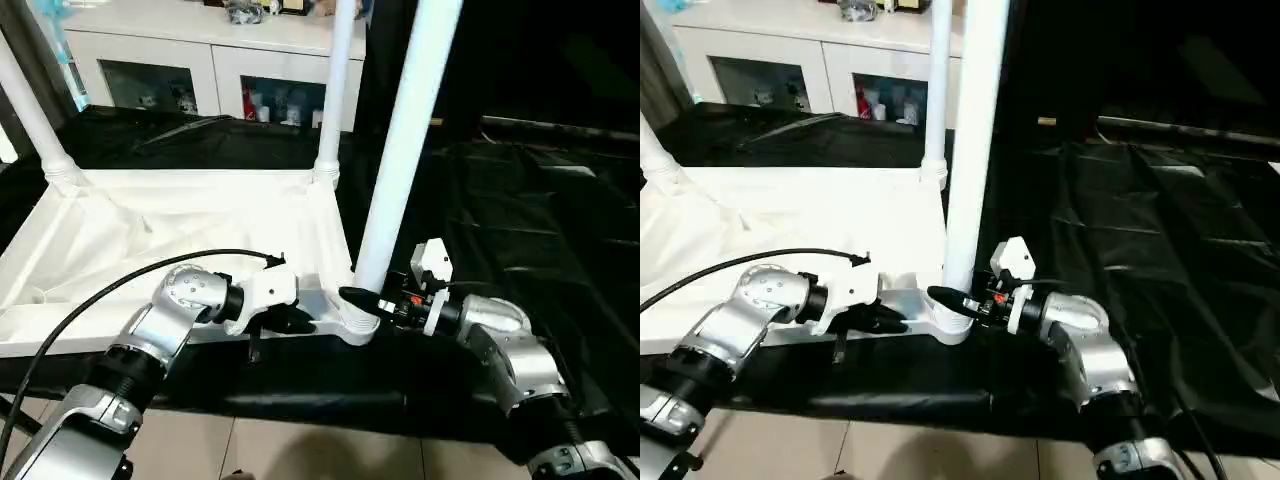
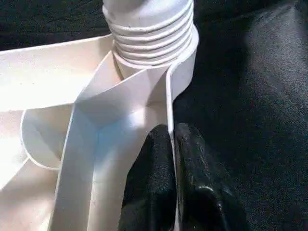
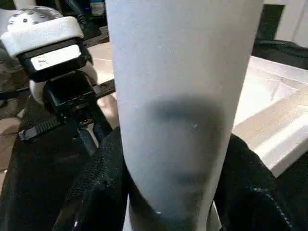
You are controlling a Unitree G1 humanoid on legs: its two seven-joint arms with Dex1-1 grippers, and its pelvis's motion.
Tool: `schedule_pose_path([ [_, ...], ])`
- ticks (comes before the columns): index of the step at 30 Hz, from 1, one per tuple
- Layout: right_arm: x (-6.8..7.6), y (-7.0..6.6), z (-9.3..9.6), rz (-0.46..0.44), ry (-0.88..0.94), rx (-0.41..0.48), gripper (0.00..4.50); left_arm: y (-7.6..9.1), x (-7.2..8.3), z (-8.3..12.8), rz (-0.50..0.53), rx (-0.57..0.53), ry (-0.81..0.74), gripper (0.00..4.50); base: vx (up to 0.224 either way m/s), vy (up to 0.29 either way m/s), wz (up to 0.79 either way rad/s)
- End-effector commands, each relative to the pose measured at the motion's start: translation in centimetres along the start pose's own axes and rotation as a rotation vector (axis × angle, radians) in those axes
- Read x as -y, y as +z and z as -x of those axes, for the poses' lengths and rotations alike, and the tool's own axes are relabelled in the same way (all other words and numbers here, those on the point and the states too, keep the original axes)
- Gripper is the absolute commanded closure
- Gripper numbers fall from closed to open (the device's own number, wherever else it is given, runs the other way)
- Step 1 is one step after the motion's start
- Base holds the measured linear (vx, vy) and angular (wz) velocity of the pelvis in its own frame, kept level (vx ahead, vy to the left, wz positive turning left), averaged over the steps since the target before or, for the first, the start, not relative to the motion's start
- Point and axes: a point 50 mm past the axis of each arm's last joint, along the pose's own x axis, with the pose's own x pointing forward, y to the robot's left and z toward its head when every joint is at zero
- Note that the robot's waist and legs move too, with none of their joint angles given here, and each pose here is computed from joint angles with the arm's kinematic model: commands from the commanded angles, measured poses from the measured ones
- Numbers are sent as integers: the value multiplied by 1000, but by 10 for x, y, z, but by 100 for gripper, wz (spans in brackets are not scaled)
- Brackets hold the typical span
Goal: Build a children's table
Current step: Insert table leg to table base
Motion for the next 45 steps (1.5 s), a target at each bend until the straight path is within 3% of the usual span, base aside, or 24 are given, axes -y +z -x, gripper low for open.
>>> schedule_pose_path([
  [1,-6,-38,12,-108,-43,-144,262,9,-4,-3,-47,11,8,450,0,0,0],
  [20,-3,-44,18,-78,-122,-125,262,4,-15,4,7,-9,72,450,0,0,0],
  [23,13,-45,14,-83,-347,-127,262,6,-22,3,72,13,125,450,0,0,0],
  [31,33,-40,-10,-111,-663,-134,262,19,-35,-8,157,42,229,450,-11,15,-8],
  [38,39,-29,-37,-113,-808,-146,262,30,-54,-24,244,-36,431,450,-3,4,-3],
  [45,44,-24,-44,-84,-921,-160,262,34,-62,-29,294,-111,556,450,8,6,-6],
])
